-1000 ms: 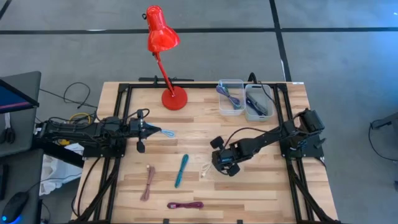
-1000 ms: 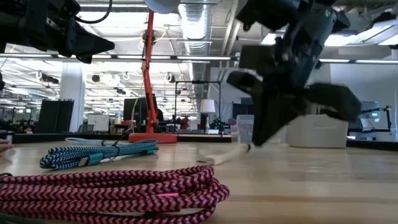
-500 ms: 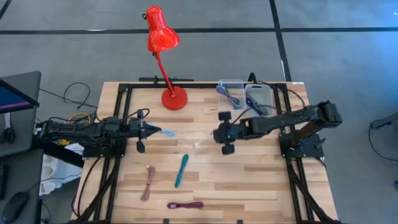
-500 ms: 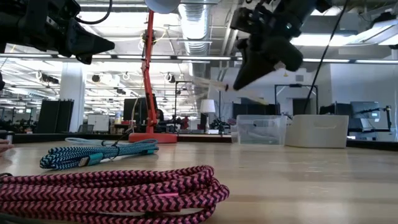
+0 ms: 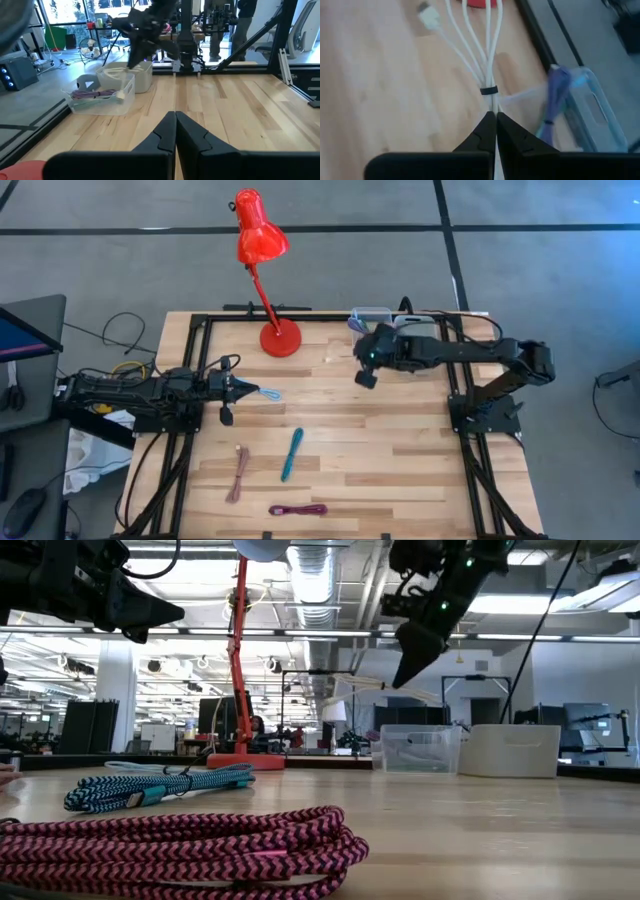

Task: Pick & Place USB Port
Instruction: Put the white charger cable into the transparent bin

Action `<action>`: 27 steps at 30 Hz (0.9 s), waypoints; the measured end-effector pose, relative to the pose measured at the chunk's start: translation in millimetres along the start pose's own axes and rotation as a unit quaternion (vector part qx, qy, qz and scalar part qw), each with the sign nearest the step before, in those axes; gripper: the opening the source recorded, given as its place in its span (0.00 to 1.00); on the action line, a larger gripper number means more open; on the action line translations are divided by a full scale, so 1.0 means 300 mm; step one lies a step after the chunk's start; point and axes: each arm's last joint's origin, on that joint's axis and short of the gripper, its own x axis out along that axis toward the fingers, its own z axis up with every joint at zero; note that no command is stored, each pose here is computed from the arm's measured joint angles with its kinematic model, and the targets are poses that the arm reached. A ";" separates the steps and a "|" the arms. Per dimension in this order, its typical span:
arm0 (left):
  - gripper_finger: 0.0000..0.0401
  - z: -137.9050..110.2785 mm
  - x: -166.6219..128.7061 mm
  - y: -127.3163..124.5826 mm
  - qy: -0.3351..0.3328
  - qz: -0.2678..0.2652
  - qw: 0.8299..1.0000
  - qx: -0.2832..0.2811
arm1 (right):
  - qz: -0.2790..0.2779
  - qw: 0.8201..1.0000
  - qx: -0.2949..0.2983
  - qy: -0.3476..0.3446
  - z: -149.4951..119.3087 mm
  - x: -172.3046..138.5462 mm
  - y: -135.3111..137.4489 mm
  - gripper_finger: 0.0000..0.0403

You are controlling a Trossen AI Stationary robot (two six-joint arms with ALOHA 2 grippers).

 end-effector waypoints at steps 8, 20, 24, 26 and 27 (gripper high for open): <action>0.01 0.000 0.000 0.000 0.000 0.000 1.000 0.000 | -0.049 0.988 0.142 0.028 -0.025 0.052 -0.151 0.00; 0.01 0.000 0.000 0.000 0.000 0.000 1.000 0.000 | -0.064 0.973 0.203 0.086 -0.080 0.146 -0.257 0.00; 0.01 0.000 0.000 0.000 0.000 0.000 1.000 0.000 | -0.066 0.970 0.206 0.111 -0.100 0.198 -0.265 0.00; 0.01 0.000 0.000 0.000 0.000 0.000 1.000 0.000 | -0.065 0.969 0.206 0.120 -0.109 0.222 -0.268 0.00; 0.01 0.000 0.000 0.000 0.000 0.000 1.000 0.000 | -0.065 0.969 0.206 0.122 -0.110 0.233 -0.267 0.00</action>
